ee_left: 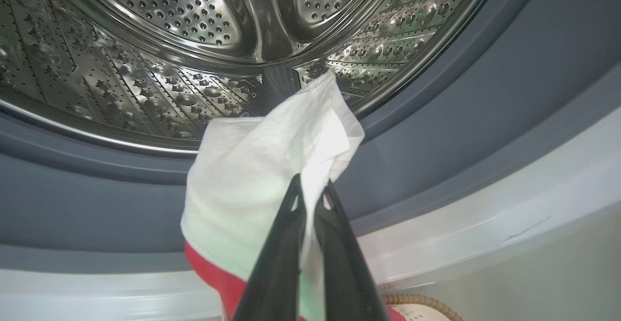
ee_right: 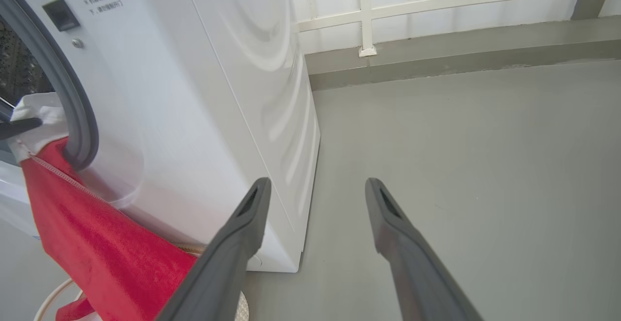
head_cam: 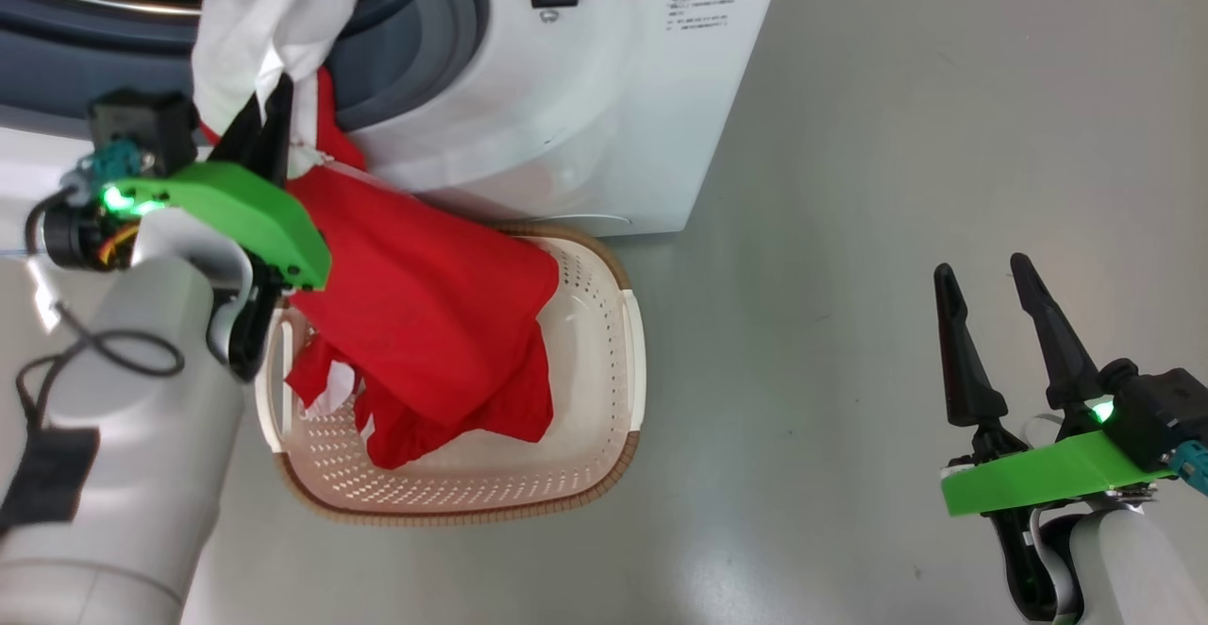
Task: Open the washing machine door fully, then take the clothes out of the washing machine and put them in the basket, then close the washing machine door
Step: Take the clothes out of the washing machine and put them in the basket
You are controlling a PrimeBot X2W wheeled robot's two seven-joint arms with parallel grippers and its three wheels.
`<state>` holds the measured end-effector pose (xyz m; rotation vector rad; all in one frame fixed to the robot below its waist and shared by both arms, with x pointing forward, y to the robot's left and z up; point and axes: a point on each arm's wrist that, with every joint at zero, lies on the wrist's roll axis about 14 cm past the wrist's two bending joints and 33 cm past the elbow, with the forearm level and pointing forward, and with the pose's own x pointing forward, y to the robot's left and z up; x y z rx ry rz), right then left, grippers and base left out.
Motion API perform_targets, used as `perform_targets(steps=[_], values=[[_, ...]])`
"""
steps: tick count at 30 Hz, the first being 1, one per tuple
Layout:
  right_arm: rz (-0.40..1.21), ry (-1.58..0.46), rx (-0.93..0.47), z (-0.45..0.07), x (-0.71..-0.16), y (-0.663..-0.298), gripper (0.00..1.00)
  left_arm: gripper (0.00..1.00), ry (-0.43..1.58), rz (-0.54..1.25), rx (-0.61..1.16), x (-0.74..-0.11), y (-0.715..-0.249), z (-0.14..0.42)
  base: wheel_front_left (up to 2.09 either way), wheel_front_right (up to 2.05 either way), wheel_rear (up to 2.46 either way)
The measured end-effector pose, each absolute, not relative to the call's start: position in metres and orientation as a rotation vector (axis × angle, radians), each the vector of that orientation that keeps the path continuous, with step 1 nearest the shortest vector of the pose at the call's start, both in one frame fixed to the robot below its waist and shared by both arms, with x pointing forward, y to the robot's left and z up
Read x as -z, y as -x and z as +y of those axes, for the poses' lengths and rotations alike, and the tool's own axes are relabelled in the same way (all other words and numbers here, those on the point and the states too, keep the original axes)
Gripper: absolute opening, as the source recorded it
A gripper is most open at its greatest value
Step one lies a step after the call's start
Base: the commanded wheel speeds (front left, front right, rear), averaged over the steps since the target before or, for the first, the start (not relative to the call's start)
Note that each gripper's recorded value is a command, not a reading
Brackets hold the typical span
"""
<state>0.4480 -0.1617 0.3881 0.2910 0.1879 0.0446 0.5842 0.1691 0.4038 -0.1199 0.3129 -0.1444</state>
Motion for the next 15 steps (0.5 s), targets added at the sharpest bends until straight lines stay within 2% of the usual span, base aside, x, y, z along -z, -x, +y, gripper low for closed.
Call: perform_targets(steps=[7,15], values=[[0.18,-0.293,-0.049,-0.16,-0.391,-0.45,1.0,0.0,0.199,0.259,0.075,-0.402,-0.558,0.186,0.0,0.0,0.0],[0.182,-0.295,-0.052,-0.159,-0.39,-0.45,1.0,0.0,0.247,0.36,0.034,-0.357,-0.502,0.183,0.0,0.0,0.0]])
